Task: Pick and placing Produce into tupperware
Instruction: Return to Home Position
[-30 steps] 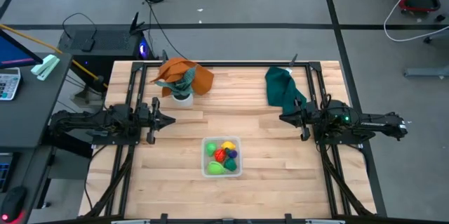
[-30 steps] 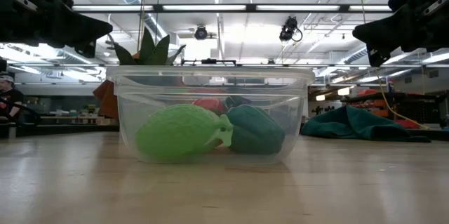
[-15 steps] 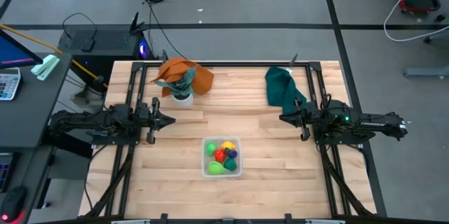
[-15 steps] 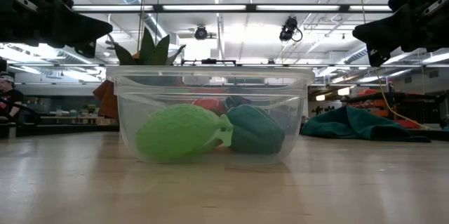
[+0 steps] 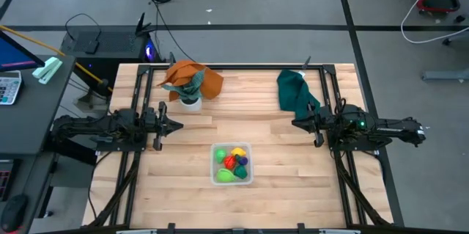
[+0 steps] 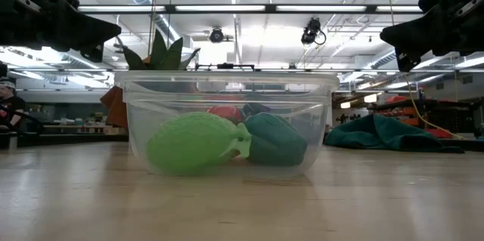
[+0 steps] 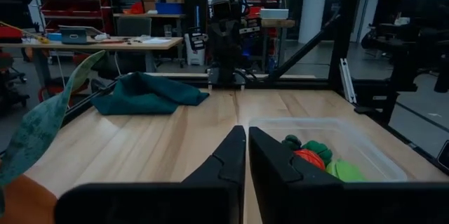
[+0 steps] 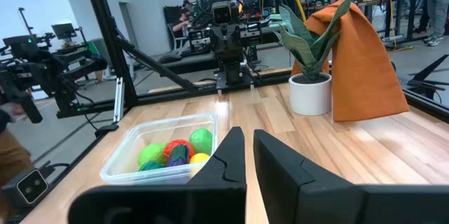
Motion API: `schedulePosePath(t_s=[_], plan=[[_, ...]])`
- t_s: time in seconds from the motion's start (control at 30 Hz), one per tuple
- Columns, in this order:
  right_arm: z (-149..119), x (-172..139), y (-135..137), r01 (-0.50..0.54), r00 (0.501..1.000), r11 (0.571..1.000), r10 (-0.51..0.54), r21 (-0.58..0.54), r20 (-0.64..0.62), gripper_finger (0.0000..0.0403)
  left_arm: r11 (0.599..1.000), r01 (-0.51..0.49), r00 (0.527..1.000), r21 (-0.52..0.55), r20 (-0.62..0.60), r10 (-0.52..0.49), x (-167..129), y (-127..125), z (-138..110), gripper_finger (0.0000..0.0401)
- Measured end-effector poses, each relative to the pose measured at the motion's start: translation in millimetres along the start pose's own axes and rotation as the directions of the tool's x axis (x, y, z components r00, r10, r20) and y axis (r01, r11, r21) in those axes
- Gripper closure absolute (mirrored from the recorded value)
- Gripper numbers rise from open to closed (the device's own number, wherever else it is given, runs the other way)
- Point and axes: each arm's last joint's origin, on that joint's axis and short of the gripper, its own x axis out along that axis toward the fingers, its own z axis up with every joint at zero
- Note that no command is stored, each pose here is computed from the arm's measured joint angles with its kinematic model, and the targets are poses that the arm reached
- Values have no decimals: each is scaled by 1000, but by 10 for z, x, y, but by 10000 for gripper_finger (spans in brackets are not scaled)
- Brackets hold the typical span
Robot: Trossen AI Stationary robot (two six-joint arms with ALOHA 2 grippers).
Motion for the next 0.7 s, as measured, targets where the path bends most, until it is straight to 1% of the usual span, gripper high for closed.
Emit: schedulePosePath(t_s=[0.33, 0.7], plan=[[0, 0, 0, 0, 1000, 1000, 0, 0, 0, 403, 1000, 0, 1000, 0, 0, 0, 0, 0, -1, 362], [0, 0, 0, 0, 1000, 1000, 0, 0, 0, 403, 1000, 0, 1000, 0, 0, 0, 0, 0, -1, 376]])
